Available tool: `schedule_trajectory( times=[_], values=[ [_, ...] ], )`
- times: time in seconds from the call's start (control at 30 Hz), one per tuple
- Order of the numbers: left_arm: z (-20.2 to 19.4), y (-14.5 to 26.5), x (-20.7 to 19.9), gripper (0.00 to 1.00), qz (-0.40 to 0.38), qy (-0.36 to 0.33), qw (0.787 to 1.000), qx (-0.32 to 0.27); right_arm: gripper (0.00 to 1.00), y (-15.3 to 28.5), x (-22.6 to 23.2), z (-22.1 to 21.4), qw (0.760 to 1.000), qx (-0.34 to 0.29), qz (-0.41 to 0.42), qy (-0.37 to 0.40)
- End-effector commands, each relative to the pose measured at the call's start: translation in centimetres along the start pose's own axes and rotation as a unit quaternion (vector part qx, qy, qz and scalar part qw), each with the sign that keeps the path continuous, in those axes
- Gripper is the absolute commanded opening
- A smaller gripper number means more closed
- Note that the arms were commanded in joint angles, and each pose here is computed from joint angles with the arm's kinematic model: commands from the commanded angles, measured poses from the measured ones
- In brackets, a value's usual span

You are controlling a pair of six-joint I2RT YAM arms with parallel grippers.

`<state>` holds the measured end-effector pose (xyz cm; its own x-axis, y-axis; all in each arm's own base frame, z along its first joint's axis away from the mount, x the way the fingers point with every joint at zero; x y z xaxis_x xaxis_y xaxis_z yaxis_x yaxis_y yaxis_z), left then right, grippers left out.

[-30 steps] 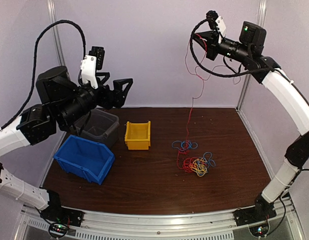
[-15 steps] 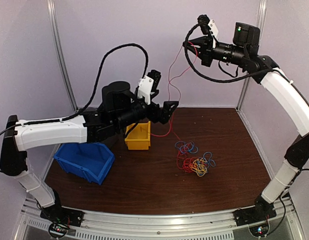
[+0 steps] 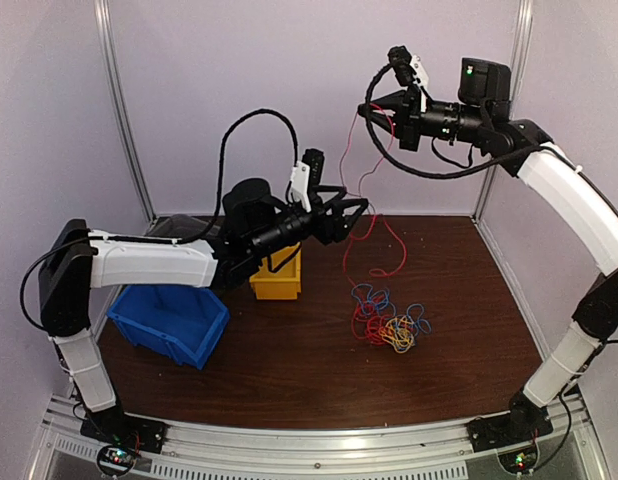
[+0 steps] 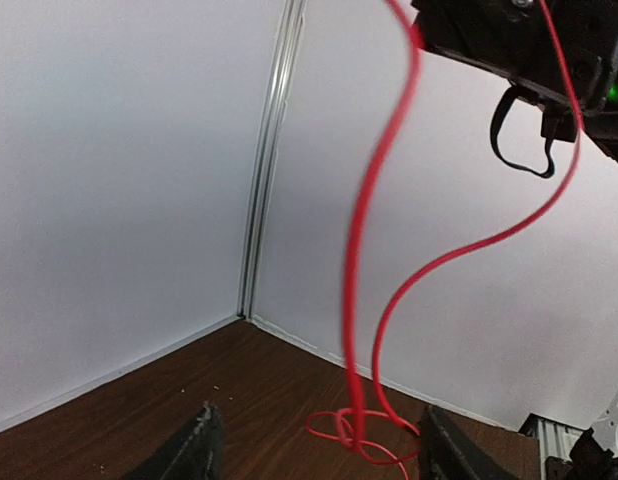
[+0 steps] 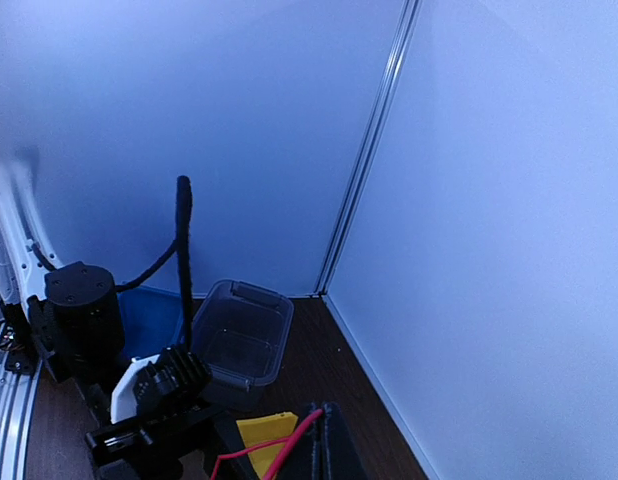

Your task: Untangle the cables

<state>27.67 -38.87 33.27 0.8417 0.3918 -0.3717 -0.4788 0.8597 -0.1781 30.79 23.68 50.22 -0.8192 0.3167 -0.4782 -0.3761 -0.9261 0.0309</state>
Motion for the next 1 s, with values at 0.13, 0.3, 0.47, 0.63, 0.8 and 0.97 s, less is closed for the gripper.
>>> schedule_trajectory(
  times=[0.13, 0.3, 0.47, 0.63, 0.8, 0.97],
  values=[
    [1.8, -1.4, 0.4, 0.53, -0.105, 0.003, 0.994, -0.036, 0.0, 1.6, 1.1, 2.0, 1.0, -0.025, 0.019, -0.002],
    [1.3, -2.4, 0.4, 0.42, -0.126, 0.001, 0.992, -0.021, 0.0, 1.5, 1.0, 1.8, 1.0, -0.026, 0.017, -0.004],
    [1.1, -2.7, 0.4, 0.17, -0.134, 0.003, 0.991, -0.021, 0.0, 1.3, 1.0, 1.7, 0.999, -0.026, 0.019, -0.007],
    [0.9, -3.0, 0.7, 0.0, -0.124, 0.012, 0.992, -0.009, 0.0, 1.3, 1.0, 1.6, 1.0, -0.024, 0.016, -0.007],
    [2.7, -2.7, 0.2, 0.0, -0.091, -0.01, 0.996, 0.006, 0.22, 1.9, 0.0, -0.3, 0.999, 0.008, -0.027, -0.023],
    [11.6, -3.3, -1.4, 0.0, -0.044, -0.087, 0.995, -0.018, 0.51, 7.3, -1.7, -8.4, 0.985, 0.007, -0.068, -0.159]
  ],
)
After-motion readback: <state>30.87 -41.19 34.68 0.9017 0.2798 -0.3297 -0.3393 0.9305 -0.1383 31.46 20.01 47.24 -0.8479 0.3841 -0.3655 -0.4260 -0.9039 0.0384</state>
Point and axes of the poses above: each gripper's point midway between its finger pads, its own y axis back along the fingers, its own x axis along the line the jaws close on, z = x × y, the point moved 9 cm from there along y, back along the fingers, and after that the axes turned 12 degrees about y, right-handed, at the moved point
